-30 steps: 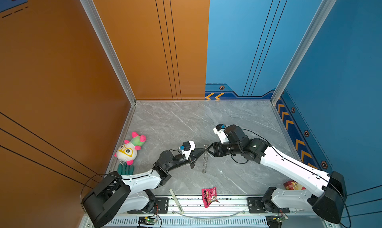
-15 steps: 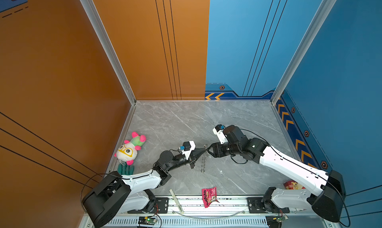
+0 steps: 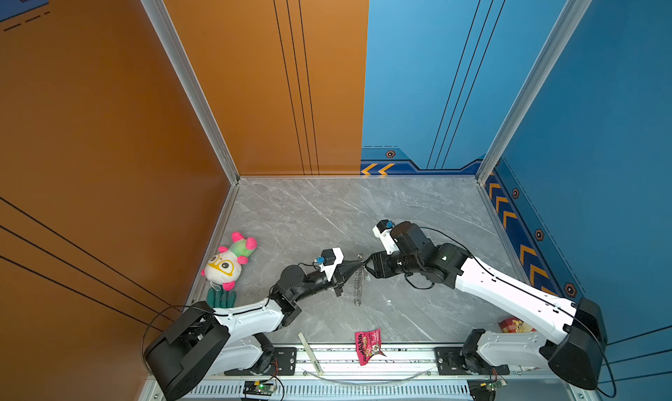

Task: Attach keys to a key ring
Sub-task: Insert the key into the keyring.

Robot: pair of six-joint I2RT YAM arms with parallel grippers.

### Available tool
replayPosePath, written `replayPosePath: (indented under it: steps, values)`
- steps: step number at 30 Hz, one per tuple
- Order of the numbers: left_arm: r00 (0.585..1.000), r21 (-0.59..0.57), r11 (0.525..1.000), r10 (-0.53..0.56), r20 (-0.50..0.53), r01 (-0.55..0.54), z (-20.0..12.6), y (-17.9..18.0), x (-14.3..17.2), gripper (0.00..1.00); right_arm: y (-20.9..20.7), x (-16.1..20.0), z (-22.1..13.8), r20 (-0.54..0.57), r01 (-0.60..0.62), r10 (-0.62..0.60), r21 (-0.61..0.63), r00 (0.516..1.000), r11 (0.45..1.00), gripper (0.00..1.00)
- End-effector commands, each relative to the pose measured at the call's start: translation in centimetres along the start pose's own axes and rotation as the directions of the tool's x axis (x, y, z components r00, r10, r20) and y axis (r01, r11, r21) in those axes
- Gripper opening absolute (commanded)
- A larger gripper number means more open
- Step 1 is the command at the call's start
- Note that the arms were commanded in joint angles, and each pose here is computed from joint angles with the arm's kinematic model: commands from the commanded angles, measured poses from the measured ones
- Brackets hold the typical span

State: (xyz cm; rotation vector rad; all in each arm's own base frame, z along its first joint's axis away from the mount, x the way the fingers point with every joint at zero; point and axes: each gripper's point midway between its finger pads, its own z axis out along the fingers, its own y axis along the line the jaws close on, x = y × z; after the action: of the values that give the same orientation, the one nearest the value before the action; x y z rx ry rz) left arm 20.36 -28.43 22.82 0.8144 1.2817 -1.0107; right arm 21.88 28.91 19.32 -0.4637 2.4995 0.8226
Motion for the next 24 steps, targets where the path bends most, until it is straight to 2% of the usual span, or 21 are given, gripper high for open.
replayPosePath:
  steps: [1,6,10,13,15,18,22,24]
  values:
    - [0.999,-0.004,1.0,0.013,0.035,-0.013,0.0,-0.3,-1.0,0.0,1.9,-0.5,-0.2,0.024,0.046,-0.044,-0.062,0.999,0.997,0.58]
    - [0.999,-0.014,1.0,0.002,0.044,-0.001,-0.3,-0.1,-1.3,0.0,-1.0,-2.3,-3.1,0.155,0.057,-0.057,0.005,0.986,0.998,0.57]
    - [0.998,0.008,1.0,-0.013,0.057,0.013,-0.4,-0.3,-1.9,0.0,-1.7,-3.5,-5.1,0.282,0.171,-0.158,-0.019,0.946,0.985,0.57]
    - [0.997,0.041,0.999,-0.025,0.074,0.022,-0.5,-0.8,-2.6,0.0,0.5,-3.0,-5.7,0.357,0.357,-0.299,-0.108,0.885,0.928,0.55]
    - [0.996,0.06,0.998,-0.029,0.083,0.024,-0.5,-1.1,-3.0,0.0,1.9,-2.6,-6.1,0.395,0.436,-0.346,-0.163,0.851,0.885,0.55]
    - [0.995,0.082,0.996,-0.038,0.093,0.03,-0.6,-1.4,-3.5,0.0,3.1,-2.7,-6.5,0.434,0.486,-0.35,-0.253,0.83,0.837,0.53]
    - [0.991,0.124,0.992,-0.049,0.122,0.034,-0.7,-2.1,-4.4,0.0,4.5,-2.0,-6.2,0.443,0.529,-0.364,-0.34,0.819,0.777,0.37]
    - [0.99,0.138,0.989,-0.06,0.131,0.042,-0.8,-2.2,-4.7,0.0,5.2,-1.8,-6.4,0.457,0.545,-0.362,-0.376,0.813,0.749,0.34]
